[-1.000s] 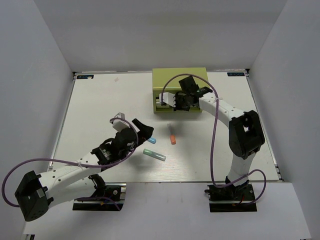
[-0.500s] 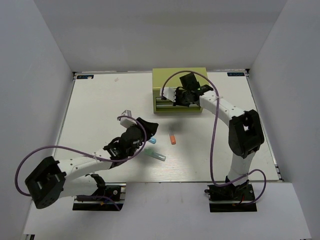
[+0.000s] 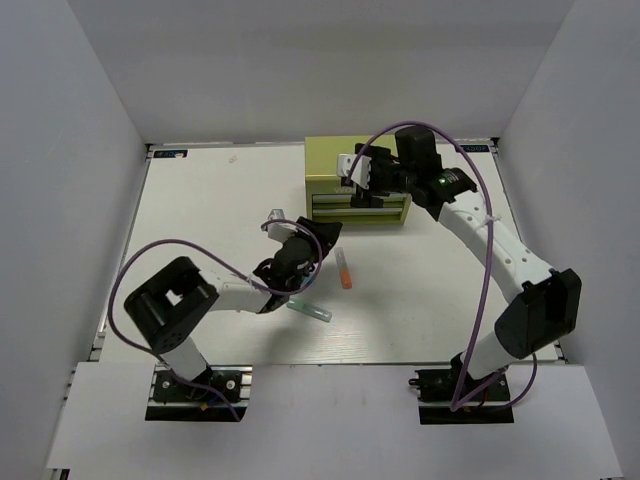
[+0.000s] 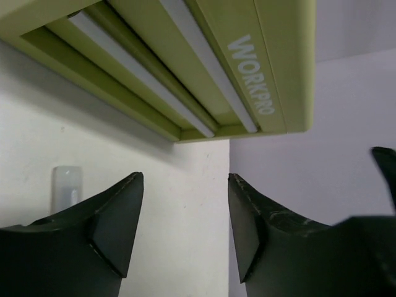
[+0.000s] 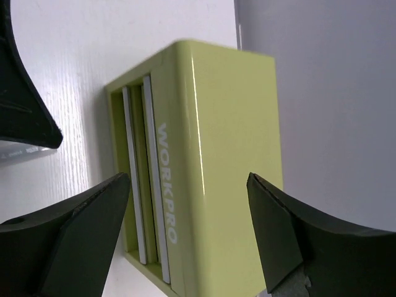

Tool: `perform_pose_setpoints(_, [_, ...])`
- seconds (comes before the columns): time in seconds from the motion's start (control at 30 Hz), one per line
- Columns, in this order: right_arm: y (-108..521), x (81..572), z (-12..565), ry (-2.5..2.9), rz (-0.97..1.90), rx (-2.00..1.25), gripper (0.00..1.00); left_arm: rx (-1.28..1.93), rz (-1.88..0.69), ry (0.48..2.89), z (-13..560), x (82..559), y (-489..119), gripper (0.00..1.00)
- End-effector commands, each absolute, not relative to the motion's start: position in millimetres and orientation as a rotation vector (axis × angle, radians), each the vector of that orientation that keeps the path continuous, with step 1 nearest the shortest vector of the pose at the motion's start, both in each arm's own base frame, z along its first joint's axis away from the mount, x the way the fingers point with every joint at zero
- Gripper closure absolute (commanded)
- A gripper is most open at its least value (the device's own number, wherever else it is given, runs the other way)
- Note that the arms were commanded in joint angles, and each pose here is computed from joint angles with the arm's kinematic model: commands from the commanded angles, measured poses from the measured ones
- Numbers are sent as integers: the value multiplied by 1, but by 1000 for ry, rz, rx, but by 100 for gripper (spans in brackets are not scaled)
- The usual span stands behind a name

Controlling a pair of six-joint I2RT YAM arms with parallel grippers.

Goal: Sort the stationery into containers
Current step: Open the drawer in the storage box.

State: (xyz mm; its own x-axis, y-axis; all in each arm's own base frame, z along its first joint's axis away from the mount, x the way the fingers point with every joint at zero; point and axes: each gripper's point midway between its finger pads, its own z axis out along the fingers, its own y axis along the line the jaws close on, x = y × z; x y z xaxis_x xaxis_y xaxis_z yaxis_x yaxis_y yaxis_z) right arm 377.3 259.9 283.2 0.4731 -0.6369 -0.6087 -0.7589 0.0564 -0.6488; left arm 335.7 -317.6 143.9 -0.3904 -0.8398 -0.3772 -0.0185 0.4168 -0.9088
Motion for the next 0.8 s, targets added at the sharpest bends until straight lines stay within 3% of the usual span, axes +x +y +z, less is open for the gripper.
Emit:
perform_pose_setpoints(0.0, [244,409,267,1310,45,-1629,18,-816,-1216,1588,179,357,-327,32])
perform_pose_setpoints(0.2, [232,452,248,1423,-2,-1609,17,-881,-1221,1569,158,388,-340,32])
perform_pose_setpoints(0.37, [229,477,232,1496,-26,-1615,17,-898,-1209,1574,146,402,-348,38])
perform_pose_setpoints(0.77, [214,482,210,1593,9,-1637,18,-1018,-1187,1535,124,431,-351,41])
